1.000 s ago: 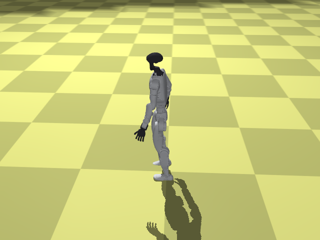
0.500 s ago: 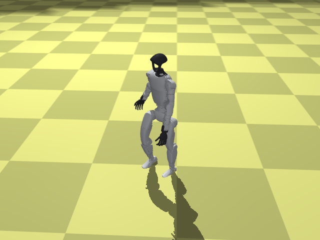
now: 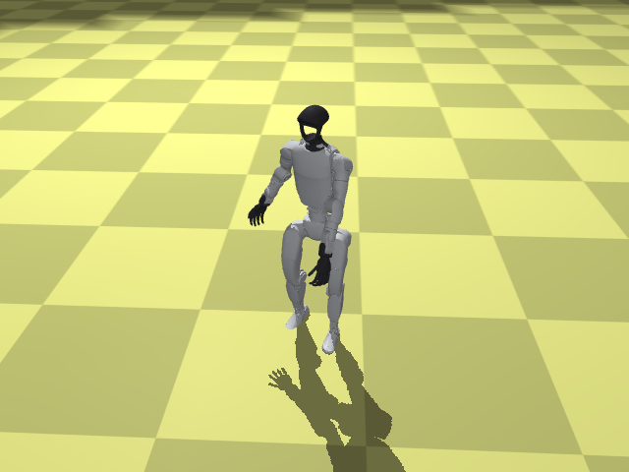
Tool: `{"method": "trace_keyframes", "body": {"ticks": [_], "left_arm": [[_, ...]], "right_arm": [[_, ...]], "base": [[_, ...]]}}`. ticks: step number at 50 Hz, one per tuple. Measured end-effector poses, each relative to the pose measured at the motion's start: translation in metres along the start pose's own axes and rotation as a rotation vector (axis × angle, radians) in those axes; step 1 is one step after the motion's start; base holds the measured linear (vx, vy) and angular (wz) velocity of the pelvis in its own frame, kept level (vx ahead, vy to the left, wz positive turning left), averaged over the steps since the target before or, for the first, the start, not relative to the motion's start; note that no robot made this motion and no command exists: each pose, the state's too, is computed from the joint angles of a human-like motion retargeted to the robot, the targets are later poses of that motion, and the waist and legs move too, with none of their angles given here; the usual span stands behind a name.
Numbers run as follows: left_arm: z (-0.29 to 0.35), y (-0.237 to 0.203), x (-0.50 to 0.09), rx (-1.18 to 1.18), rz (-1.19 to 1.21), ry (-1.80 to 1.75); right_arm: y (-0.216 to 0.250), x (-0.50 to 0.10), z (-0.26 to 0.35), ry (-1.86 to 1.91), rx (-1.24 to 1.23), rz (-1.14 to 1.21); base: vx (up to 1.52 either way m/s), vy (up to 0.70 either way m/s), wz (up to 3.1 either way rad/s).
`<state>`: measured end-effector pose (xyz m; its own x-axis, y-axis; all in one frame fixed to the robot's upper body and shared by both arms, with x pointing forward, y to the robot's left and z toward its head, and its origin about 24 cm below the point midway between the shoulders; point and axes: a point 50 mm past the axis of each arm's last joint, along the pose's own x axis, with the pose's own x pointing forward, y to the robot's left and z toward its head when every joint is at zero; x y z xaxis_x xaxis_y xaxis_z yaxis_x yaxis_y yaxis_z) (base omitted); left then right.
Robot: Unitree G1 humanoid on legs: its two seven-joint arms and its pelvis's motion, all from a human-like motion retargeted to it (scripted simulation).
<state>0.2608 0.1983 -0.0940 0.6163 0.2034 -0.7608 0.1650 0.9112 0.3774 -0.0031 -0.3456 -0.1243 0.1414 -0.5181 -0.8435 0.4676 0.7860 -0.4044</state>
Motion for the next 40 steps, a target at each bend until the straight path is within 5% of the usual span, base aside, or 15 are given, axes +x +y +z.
{"method": "trace_keyframes", "body": {"ticks": [15,35,40], "left_arm": [[0.035,-0.028,-0.004,0.089,-0.093,-0.124],[0.005,-0.019,-0.002,0.269,-0.149,-0.055],[0.004,-0.004,0.000,0.112,-0.018,-0.028]], "right_arm": [[-0.012,-0.010,-0.037,0.061,0.027,0.002],[0.026,-0.001,0.020,-0.099,-0.074,0.147],[0.022,-0.003,0.032,-0.167,0.002,0.075]], "base": [[0.33,-0.03,0.50],[0.35,0.05,-0.22],[0.36,0.11,0.33]]}}
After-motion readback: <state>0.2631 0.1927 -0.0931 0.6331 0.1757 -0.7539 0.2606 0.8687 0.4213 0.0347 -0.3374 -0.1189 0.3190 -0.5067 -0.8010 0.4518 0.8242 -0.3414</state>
